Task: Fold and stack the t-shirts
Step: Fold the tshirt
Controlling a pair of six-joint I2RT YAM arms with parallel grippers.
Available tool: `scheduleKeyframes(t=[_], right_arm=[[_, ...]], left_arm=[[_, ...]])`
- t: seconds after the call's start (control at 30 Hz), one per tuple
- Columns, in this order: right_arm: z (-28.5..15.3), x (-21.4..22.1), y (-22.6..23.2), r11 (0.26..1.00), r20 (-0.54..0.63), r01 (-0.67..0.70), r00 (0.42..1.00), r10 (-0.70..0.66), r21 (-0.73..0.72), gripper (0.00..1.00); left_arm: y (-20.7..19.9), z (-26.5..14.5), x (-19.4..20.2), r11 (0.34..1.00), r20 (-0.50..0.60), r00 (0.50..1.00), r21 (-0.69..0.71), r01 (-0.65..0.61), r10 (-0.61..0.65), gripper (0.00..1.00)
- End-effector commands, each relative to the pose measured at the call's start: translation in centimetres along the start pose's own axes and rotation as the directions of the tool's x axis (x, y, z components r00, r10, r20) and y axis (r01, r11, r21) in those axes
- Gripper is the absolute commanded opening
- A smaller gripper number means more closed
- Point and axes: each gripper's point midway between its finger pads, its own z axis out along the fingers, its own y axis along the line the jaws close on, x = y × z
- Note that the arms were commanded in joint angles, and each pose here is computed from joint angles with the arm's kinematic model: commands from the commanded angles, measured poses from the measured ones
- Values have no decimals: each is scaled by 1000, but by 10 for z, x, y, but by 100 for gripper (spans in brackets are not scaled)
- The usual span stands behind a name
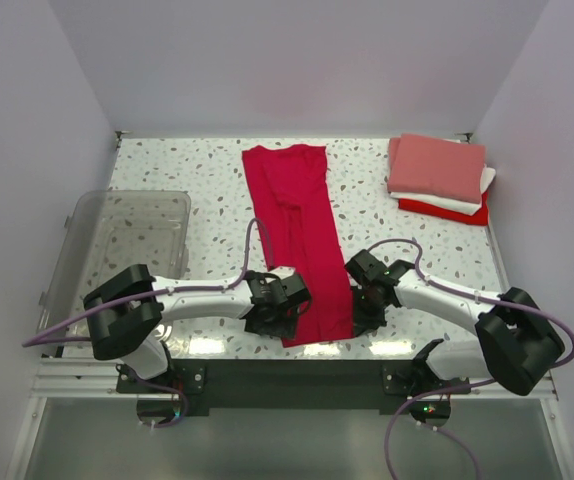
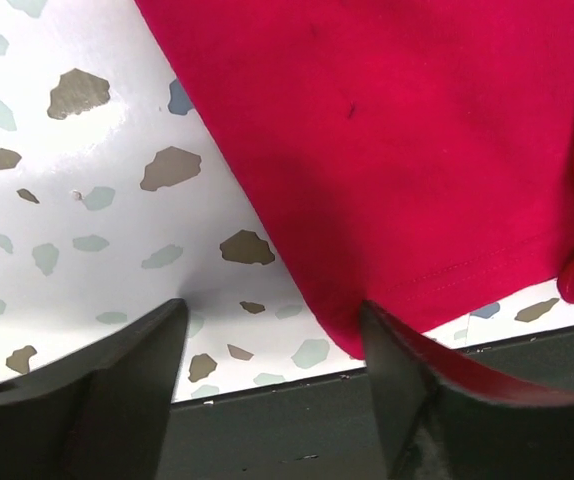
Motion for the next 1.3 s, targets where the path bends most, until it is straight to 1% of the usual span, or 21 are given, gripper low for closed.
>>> scheduleKeyframes(t=[0.0,0.1,0.3,0.43,0.73,0.77,0.8,0.87,0.9,0.97,1.0,1.07,1.1,1.17,1.2,1.23,1.27], right_arm=[[6,8,-7,1000,-18,9,1000,-9,16,0],[6,7,-8,1000,-20,7,1000,-7,23,0],[7,5,-6,1000,-19,10,1000,-10,28,0],[7,4,-5,999,-21,13,1000,-12,29,0],[8,4,-7,999,-23,16,1000,-15,33,0],[8,4,-7,999,-23,16,1000,-15,33,0],[8,4,-7,999,-23,17,1000,-16,35,0],[8,4,-7,999,-23,17,1000,-16,35,0],[8,4,-7,999,-22,19,1000,-18,36,0],[9,3,-7,999,-22,22,1000,-21,39,0],[8,3,-6,999,-22,23,1000,-22,38,0],[8,2,-6,999,-24,28,999,-27,42,0],[7,2,-5,999,-26,29,999,-28,42,0],[6,0,-6,998,-22,34,999,-33,48,0],[3,-1,-5,998,-18,38,999,-38,50,0],[1,-2,-6,998,-17,38,999,-37,58,0],[0,-4,-7,997,-8,43,999,-43,66,0]], left_arm=[[-4,-4,0,1000,-12,1000,2,-19,19,71],[-7,-6,4,999,-30,999,17,-37,37,67],[-18,-11,10,994,-67,995,74,-75,80,66],[-23,-12,11,990,-71,992,102,-96,104,67],[-36,2,14,981,-110,981,130,-144,158,65],[-36,3,15,981,-113,981,132,-145,160,63],[-37,3,15,979,-113,980,138,-149,165,56],[-37,6,15,979,-114,979,137,-154,170,49],[-38,5,15,978,-113,979,138,-155,171,40],[-37,7,15,979,-120,978,130,-157,173,33],[-36,7,15,980,-121,978,125,-157,172,27],[-34,7,16,981,-131,976,107,-159,172,20],[-33,7,14,982,-127,977,99,-158,170,14],[-29,5,15,983,-134,976,85,-162,172,9],[-27,4,16,983,-133,976,79,-164,174,3],[-24,3,18,984,-143,974,70,-166,174,0],[-22,1,18,983,-140,974,72,-167,176,0]])
